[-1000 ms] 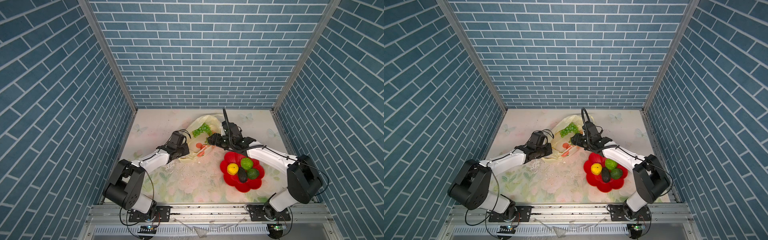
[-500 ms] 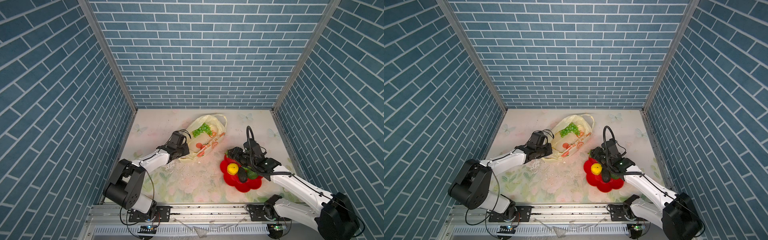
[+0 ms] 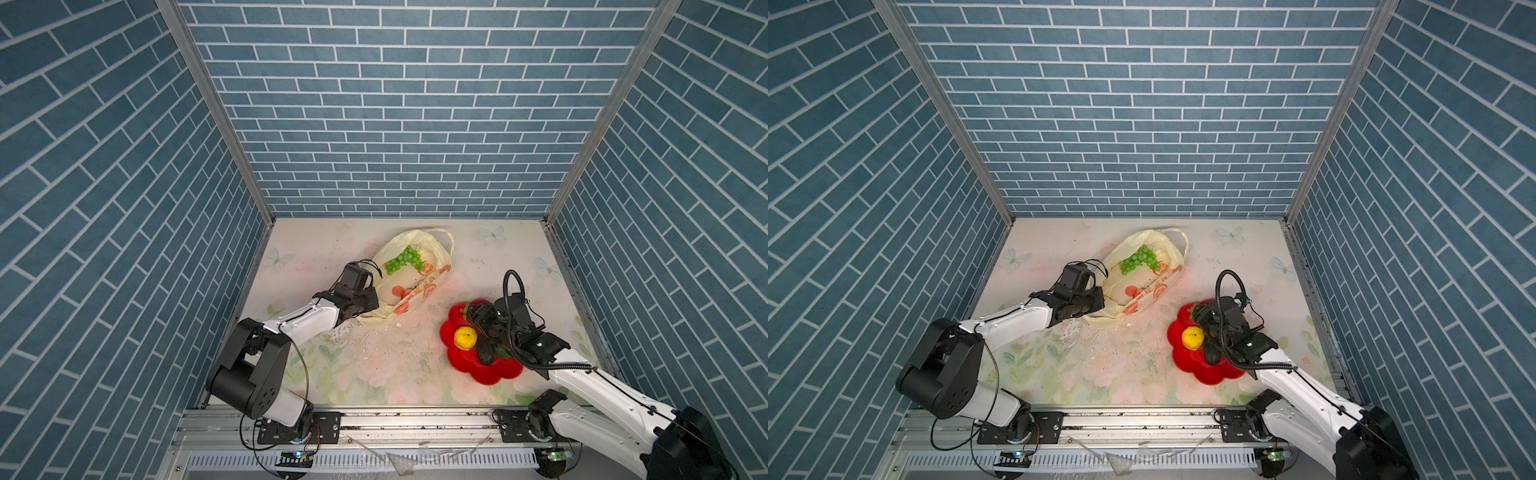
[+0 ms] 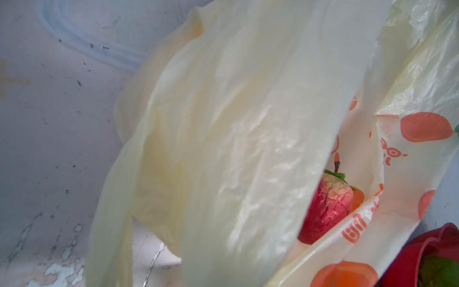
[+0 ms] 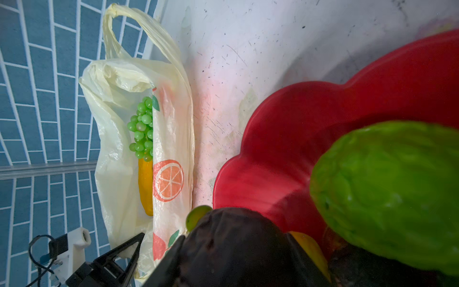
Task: Take fruits out of the plastic bag
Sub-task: Place the fruit on the plate.
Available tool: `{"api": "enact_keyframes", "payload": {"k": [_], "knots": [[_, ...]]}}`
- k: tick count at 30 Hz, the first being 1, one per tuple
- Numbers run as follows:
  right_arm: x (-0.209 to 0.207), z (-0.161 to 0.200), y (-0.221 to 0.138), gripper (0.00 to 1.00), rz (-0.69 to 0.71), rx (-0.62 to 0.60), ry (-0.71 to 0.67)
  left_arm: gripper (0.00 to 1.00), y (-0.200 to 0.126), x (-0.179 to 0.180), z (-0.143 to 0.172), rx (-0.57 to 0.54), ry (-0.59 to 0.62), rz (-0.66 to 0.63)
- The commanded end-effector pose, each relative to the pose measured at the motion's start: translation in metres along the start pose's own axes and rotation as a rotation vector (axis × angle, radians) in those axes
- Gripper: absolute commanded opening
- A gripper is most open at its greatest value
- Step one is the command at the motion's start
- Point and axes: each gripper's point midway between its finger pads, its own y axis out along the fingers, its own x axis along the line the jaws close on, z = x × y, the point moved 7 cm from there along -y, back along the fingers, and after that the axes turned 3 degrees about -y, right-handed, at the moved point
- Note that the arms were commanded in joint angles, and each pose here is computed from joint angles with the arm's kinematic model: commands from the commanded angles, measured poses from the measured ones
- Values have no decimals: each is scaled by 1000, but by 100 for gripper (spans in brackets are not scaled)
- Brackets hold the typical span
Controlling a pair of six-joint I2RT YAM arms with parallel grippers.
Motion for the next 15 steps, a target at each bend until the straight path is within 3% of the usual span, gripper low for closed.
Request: {"api": "enact_keyframes", "payload": {"k": [1, 15], "knots": [[-13, -1, -8, 46, 44, -33, 54, 7, -3, -4, -6, -7, 14, 4], [-13, 4, 13, 50, 44, -6, 83, 7, -3, -4, -6, -6, 15, 3]]}}
